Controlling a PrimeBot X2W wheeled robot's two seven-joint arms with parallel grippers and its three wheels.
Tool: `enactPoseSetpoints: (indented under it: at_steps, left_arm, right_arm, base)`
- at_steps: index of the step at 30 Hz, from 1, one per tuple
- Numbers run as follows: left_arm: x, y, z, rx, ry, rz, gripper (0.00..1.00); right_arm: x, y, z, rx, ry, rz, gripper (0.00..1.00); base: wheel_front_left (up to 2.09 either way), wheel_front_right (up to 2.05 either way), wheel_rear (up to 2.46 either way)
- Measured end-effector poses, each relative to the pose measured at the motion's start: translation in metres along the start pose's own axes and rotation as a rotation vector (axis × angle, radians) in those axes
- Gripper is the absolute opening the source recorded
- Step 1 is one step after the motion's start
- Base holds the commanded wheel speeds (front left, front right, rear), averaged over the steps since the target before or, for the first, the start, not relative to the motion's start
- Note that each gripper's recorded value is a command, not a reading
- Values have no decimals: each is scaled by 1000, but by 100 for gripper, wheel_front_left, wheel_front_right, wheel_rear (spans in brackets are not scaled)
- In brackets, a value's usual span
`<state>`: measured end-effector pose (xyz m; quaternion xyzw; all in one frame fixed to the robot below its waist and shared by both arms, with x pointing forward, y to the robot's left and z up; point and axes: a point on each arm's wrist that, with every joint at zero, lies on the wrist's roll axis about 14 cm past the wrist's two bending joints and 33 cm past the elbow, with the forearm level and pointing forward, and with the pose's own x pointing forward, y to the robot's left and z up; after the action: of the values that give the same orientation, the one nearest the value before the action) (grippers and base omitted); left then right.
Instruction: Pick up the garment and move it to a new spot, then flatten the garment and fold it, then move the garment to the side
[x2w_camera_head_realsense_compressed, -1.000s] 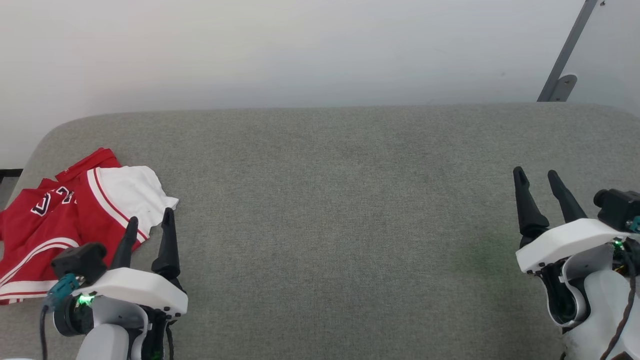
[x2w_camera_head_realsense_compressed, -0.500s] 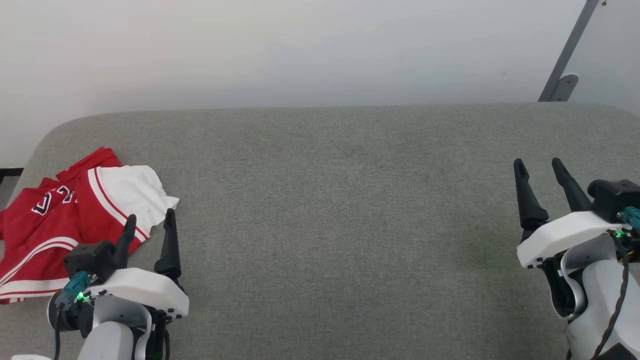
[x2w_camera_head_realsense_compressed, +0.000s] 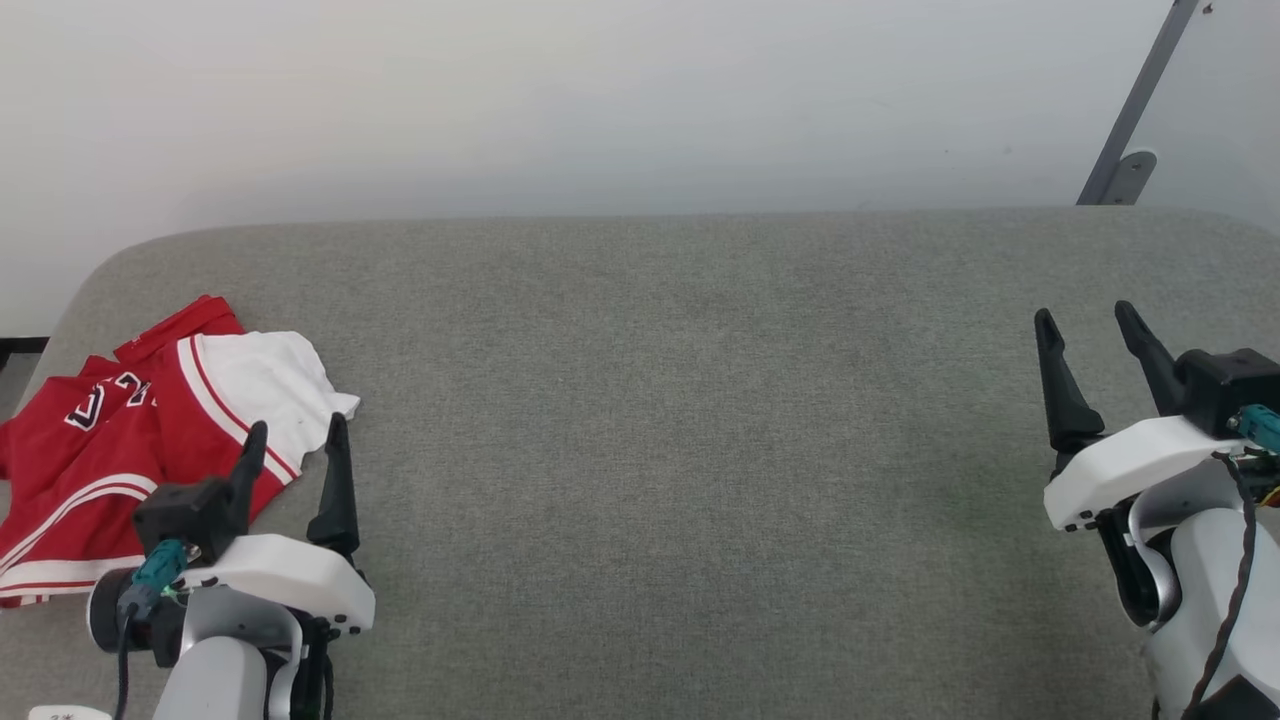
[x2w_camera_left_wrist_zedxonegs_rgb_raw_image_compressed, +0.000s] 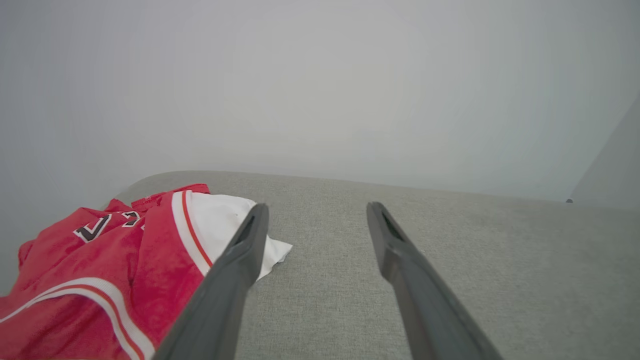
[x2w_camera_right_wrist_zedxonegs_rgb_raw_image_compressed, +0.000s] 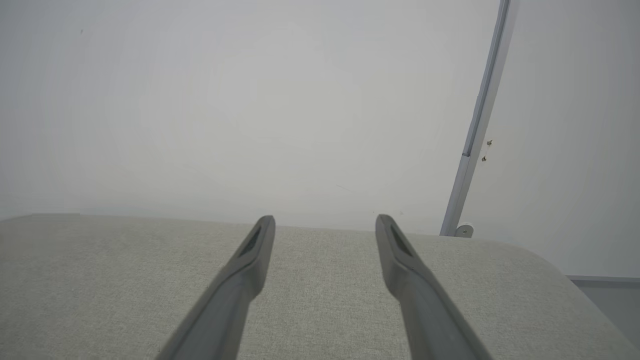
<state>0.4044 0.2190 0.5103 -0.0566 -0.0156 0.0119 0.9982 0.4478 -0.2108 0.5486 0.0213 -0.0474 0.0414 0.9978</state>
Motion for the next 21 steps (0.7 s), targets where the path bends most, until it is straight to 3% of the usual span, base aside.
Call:
enactPoseSetpoints:
  at_steps: [21]
  left_arm:
    - [0,6,-7,55,5,-11,100]
  right_arm:
    - [-3,-3,0,-57,-24,-5,100]
  base:
    - [0,0,0]
